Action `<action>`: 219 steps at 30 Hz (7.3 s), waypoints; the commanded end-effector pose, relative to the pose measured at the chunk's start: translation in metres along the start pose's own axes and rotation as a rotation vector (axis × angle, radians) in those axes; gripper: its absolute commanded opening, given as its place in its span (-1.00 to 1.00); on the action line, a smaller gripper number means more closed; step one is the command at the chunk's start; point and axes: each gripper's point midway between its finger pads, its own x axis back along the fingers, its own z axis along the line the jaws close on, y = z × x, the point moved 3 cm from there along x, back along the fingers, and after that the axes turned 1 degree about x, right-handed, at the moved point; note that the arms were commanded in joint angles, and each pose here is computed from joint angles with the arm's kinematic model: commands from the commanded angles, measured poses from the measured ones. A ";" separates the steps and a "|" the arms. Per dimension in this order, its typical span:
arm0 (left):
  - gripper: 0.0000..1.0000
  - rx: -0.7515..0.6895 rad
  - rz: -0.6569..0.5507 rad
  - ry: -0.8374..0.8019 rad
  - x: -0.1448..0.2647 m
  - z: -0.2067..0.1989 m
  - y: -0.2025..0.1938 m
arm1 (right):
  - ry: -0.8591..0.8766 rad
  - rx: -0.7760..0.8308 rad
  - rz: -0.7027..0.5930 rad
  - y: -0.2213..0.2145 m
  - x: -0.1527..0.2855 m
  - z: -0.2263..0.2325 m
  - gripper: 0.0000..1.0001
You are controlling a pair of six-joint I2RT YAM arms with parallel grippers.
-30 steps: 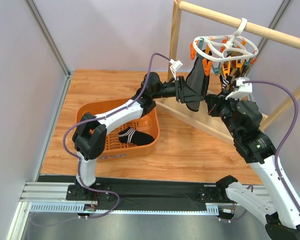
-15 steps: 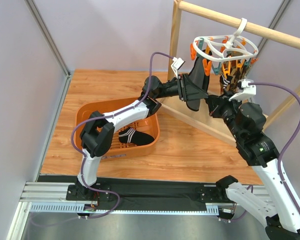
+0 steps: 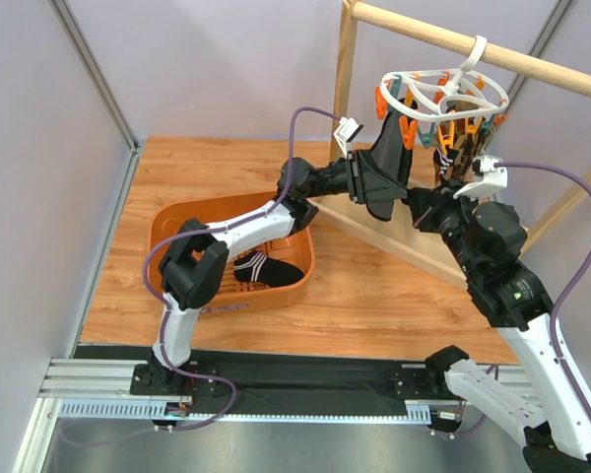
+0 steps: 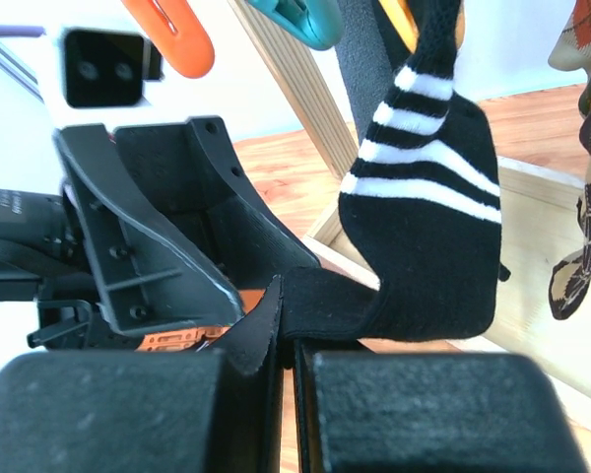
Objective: Remove the socks clipped to the hanger
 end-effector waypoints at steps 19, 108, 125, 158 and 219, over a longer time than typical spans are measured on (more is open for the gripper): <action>-0.23 0.021 -0.016 -0.164 -0.013 -0.025 -0.006 | 0.040 -0.031 -0.058 0.024 0.007 0.011 -0.99; -1.00 0.139 0.045 -0.077 -0.007 -0.033 -0.028 | 0.140 0.306 -0.162 0.120 -0.050 -0.027 0.11; -1.00 0.155 0.061 -0.078 -0.004 -0.038 -0.032 | 0.147 0.292 -0.171 0.118 -0.064 -0.032 0.06; -1.00 0.127 0.116 0.120 0.010 -0.035 -0.036 | 0.061 0.248 -0.172 0.120 -0.038 -0.033 0.10; 0.68 -0.169 0.081 0.952 0.223 -0.085 -0.014 | -0.468 -0.034 0.004 -0.079 -0.104 -0.200 0.18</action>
